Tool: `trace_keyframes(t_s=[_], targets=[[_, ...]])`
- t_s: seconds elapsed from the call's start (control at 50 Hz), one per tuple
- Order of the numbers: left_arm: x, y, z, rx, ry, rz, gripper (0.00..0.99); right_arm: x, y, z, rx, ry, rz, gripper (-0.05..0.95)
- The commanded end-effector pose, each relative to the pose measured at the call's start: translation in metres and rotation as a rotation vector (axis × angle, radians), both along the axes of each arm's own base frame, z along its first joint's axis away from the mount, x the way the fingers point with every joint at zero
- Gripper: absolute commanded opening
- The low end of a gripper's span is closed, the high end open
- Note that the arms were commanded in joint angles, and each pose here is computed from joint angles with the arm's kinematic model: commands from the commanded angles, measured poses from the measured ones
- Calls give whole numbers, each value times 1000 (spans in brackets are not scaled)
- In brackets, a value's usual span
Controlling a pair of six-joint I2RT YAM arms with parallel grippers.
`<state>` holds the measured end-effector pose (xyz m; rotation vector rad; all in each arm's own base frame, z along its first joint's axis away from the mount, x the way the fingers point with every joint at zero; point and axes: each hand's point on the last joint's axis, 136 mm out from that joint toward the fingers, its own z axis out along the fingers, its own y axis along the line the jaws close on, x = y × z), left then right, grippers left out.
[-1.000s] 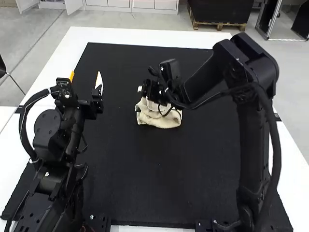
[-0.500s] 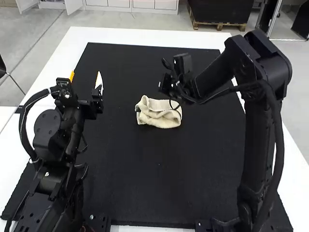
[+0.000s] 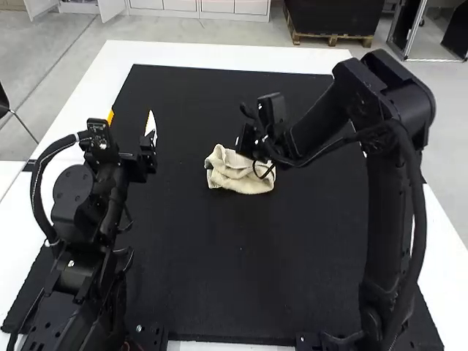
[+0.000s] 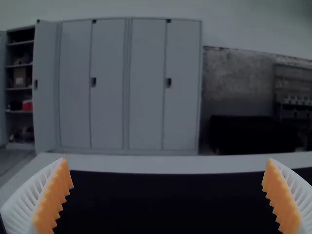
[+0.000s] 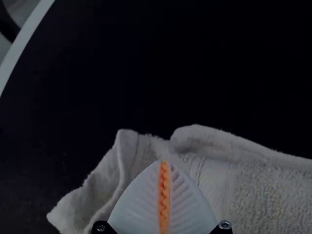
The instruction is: Fold the towel.
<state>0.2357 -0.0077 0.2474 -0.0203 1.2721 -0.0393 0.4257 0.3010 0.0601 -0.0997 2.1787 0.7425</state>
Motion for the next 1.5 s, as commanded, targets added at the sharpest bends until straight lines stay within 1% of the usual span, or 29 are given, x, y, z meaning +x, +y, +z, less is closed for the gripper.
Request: trace_keyframes(t_s=[0.0,0.3,0.52,0.56,0.6,0.72,1.0,1.48], targets=[[-1,-3,0,-4,-1,-16,916,0,7,-4,-6,-5,5,-16],[2,-2,-9,1,34,-13,915,-1,8,-8,-11,1,7,-16],[5,-3,-19,11,78,-17,913,-8,19,-10,-13,3,31,-16],[5,-4,-22,15,90,-19,913,-9,21,-10,-13,3,36,-16],[6,-7,-28,27,114,-37,913,-10,22,-12,-15,7,39,-16],[8,-10,-38,37,152,-49,913,-14,27,-21,-26,18,50,-16],[8,-10,-40,37,159,-49,913,-23,40,-32,-40,35,78,-16],[8,-10,-39,34,158,-51,913,-38,71,-31,-36,25,140,-16]])
